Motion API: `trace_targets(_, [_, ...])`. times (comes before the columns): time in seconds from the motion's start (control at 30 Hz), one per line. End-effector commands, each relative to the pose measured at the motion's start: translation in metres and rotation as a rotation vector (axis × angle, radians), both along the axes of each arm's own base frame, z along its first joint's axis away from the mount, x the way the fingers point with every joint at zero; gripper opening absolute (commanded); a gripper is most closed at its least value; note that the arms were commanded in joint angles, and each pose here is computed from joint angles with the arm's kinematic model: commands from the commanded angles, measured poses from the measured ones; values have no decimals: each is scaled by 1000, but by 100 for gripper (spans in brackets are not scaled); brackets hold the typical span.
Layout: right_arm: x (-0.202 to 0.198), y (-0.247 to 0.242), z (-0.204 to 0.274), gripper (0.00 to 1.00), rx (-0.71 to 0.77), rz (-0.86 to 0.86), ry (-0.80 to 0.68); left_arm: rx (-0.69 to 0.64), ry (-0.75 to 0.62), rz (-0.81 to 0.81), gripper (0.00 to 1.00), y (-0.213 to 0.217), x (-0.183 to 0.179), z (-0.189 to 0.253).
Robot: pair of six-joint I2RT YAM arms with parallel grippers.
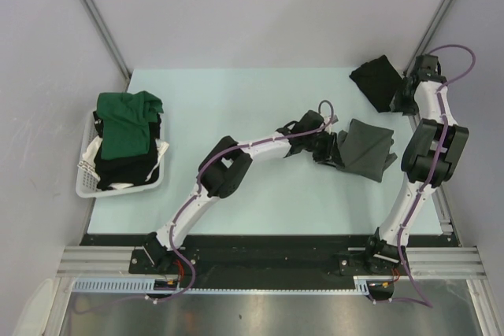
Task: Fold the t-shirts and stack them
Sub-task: Put the neatly folded tshirt into the corner of the board with both arms
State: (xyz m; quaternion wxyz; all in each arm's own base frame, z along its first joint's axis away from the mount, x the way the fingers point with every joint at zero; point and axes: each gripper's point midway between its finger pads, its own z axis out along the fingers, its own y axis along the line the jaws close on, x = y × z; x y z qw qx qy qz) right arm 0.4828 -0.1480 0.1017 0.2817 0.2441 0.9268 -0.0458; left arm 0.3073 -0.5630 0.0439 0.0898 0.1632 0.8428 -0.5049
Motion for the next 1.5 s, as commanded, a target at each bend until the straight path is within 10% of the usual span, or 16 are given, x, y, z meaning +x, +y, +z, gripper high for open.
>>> trace_targets(0.0, [37,7,48,44,-24,30,-158,-25,-85,6,30,13,5,45])
trace_targets(0.67, [111,50,6,45,-85,255,-176,114,-190,69,32,92,32,60])
trace_targets(1.47, [99,23,-30,49,-9,203,-115,103,-203,62,33,119,38,71])
